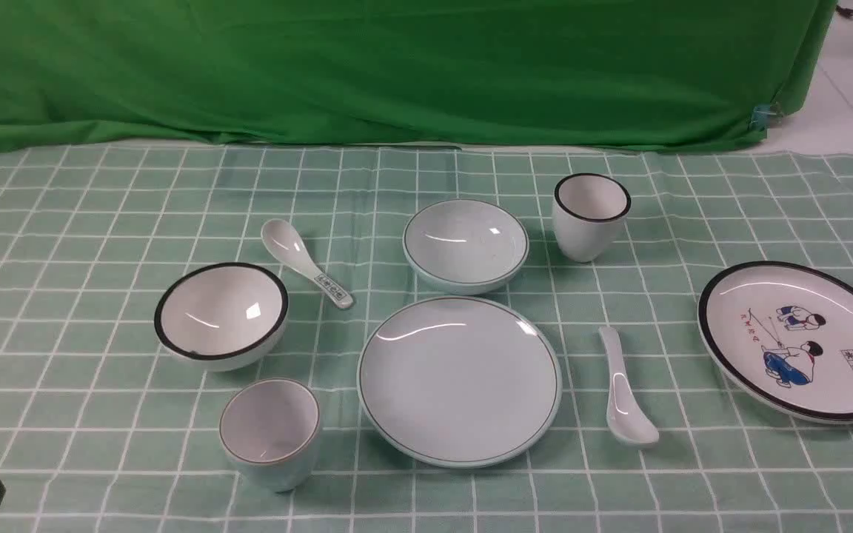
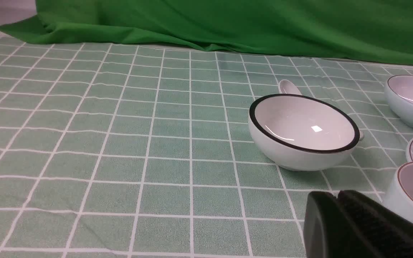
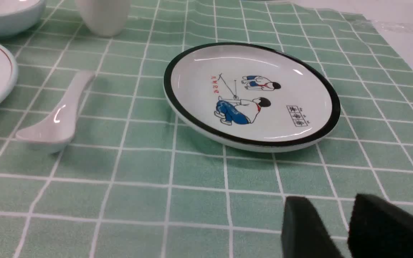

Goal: Place the bowls on the plates on the blue tablecloth, put the cups on the bowls, and place the spoons in the cups.
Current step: 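Reach toward the plain white bowl and position the gripper at its rim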

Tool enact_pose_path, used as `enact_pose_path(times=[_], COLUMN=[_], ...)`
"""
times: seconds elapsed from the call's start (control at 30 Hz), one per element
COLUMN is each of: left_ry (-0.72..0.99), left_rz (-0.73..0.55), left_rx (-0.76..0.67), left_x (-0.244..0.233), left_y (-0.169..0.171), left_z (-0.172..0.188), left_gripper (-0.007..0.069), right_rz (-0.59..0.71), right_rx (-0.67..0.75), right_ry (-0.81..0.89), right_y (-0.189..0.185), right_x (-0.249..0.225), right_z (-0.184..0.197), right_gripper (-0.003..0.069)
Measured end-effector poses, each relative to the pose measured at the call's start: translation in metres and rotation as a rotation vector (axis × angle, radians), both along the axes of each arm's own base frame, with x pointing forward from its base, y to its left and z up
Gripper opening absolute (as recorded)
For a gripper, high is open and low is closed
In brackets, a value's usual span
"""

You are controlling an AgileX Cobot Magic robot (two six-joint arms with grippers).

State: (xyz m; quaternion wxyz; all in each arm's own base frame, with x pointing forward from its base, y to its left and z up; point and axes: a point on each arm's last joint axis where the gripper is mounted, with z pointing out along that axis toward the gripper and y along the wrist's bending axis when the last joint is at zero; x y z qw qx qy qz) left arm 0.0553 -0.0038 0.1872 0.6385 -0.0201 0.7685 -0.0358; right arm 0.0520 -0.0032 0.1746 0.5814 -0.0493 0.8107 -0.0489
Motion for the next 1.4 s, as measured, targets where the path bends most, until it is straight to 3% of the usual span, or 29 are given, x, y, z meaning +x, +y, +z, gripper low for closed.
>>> enact_pose_path(times=[0.8, 1.0, 1.07, 1.13, 1.2, 1.3, 1.33, 1.4], left_ry=[-0.041, -0.232, -0.265, -0.341, -0.382, -0.592, -0.606, -0.739], left_rz=[0.009, 0.074, 0.086, 0.11, 0.12, 0.138, 0.138, 0.109], left_rx=[-0.015, -0.402, -0.456, -0.617, -0.677, -0.817, -0.821, -0.871], left_x=[0.001, 0.001, 0.001, 0.0, -0.001, -0.006, -0.007, -0.015], left_y=[0.001, 0.004, 0.006, 0.009, 0.011, 0.02, 0.021, 0.023], left_z=[0.004, 0.021, 0.024, 0.031, 0.034, 0.049, 0.05, 0.072], left_gripper=[0.0017, 0.0017, 0.0017, 0.0017, 0.0017, 0.0017, 0.0017, 0.0017], right_rz=[0.0, 0.002, 0.002, -0.007, -0.015, -0.035, -0.035, -0.022], right_rx=[0.0, -0.011, -0.01, 0.101, 0.189, 0.56, 0.577, 0.743], right_ry=[0.0, 0.0, -0.003, -0.068, -0.117, -0.308, -0.318, -0.427], right_y=[0.0, 0.0, 0.0, 0.002, 0.003, 0.005, 0.005, 0.005], right_x=[0.0, 0.0, 0.0, 0.002, 0.003, 0.005, 0.005, 0.004], right_z=[0.0, 0.0, 0.0, 0.006, 0.01, 0.029, 0.03, 0.04], right_gripper=[0.0241, 0.0242, 0.0242, 0.0242, 0.0242, 0.0242, 0.0242, 0.0242])
